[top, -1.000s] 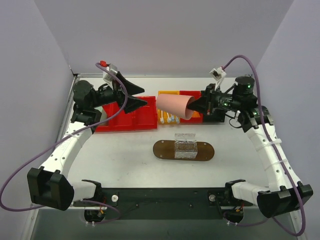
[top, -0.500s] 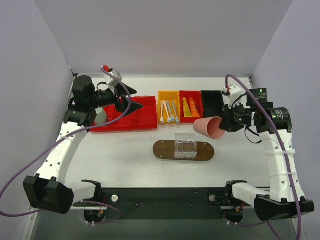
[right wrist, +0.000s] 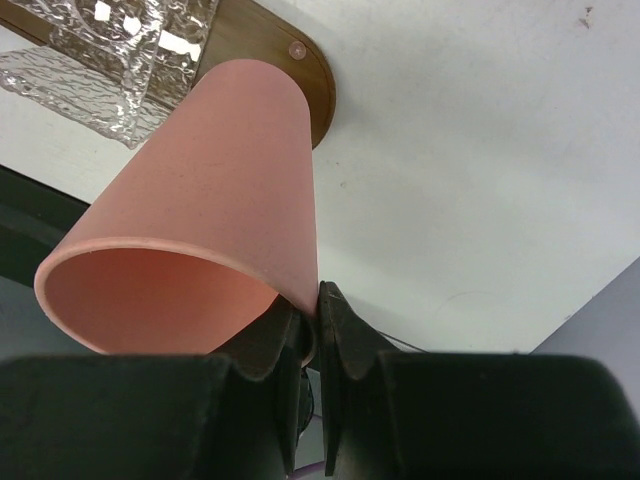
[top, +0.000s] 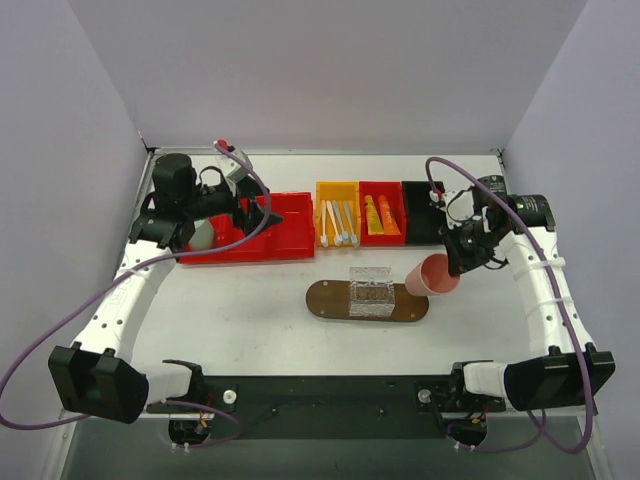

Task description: Prepare toiletry sets of a toothbrush and toothpaste on the tray

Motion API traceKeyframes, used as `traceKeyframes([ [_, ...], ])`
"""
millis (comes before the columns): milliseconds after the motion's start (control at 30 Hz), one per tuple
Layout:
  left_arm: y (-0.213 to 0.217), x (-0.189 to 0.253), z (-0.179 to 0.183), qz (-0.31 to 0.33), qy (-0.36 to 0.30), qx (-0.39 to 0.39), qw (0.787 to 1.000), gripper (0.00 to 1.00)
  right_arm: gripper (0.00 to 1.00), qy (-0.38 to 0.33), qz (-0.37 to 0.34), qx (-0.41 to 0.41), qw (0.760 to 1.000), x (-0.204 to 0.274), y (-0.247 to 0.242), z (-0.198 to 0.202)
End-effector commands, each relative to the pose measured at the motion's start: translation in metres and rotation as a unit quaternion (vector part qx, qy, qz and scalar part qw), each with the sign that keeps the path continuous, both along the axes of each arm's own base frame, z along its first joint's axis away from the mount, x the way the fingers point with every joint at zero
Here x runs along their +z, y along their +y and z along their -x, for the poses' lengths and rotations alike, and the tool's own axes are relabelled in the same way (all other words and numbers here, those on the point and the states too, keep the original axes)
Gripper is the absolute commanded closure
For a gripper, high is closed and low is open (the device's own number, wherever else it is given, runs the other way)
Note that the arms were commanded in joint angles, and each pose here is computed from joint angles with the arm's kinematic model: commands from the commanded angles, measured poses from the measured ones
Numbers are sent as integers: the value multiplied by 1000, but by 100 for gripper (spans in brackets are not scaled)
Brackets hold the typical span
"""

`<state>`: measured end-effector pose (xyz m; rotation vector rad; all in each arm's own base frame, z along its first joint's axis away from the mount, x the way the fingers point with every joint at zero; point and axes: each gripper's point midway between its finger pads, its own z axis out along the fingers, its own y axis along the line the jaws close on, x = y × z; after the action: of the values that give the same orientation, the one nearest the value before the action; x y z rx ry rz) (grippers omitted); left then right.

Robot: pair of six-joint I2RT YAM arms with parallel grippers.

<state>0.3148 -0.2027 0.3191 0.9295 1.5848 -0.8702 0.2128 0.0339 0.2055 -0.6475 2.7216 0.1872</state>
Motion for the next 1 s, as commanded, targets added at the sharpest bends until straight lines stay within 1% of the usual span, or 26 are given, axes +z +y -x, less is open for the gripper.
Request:
traceKeyframes([
  [0, 6, 13, -7, -20, -37, 7, 999, 8, 100, 34, 28, 0, 999, -7, -9, 3],
  [300, 9, 6, -9, -35, -41, 14, 998, 8, 100, 103, 45, 24, 993, -26, -5, -6],
  [967, 13, -7, -10, -56, -49, 15, 997, 7, 100, 161, 74, 60, 982, -49, 12, -14],
])
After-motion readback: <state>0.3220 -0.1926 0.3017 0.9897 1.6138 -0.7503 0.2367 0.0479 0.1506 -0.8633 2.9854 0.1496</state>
